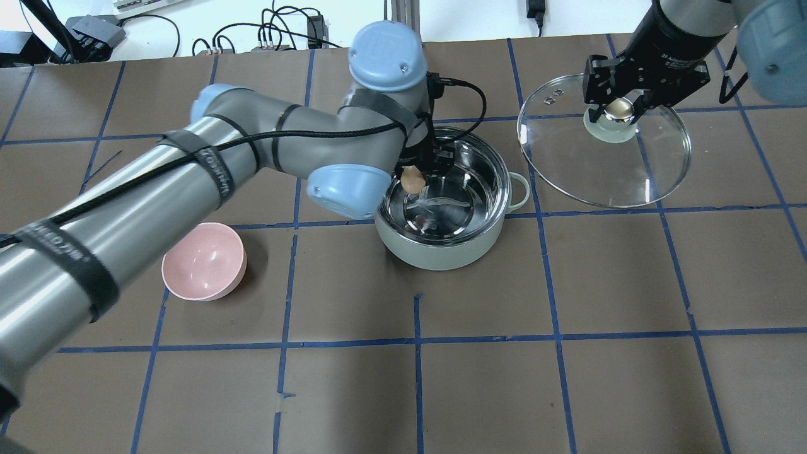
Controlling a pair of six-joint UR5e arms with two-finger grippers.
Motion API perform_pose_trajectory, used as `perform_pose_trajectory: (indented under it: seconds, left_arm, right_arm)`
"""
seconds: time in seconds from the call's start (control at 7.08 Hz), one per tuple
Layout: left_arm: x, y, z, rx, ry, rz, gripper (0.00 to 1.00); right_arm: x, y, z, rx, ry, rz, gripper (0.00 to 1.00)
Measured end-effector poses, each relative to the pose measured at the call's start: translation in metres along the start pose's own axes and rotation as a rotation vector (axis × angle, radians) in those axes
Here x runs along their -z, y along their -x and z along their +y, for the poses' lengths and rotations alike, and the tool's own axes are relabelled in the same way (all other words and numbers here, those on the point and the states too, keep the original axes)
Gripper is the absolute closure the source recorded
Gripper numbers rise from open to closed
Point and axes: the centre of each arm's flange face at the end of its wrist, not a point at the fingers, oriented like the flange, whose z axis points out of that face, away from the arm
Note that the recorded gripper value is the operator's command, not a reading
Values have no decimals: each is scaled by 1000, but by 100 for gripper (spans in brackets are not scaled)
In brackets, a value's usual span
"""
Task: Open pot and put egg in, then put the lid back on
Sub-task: 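Carry the egg over the pot and release it inside with the left gripper, then raise the left gripper away while the right gripper lowers the lid onto the pot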
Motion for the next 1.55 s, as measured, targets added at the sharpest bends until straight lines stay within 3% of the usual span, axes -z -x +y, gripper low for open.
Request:
perform_pose_trajectory:
  seconds: [0.28,0.42,0.71,0.99,1.27,1.55]
  left_arm:
    - [-31,-17,1,-40,-12,8,51]
    - [-32,-18,3,-53,-9,8,2]
    - [-23,-18,4,-86,-12,8,0]
    - [11,-10,3,-112,-9,5,0]
    - [101,38,23,-80,43,-8,0]
    - [174,106,60,-18,142,-34,0]
  right_arm:
    - [0,-6,-1,1,2,16,52]
    - [0,-6,-1,2,2,18,52]
    - [0,-6,-1,6,2,18,52]
    - [0,-7,-1,25,2,17,52]
    - [2,-2,0,23,-4,5,53]
    - [3,16,2,-12,-12,-4,54]
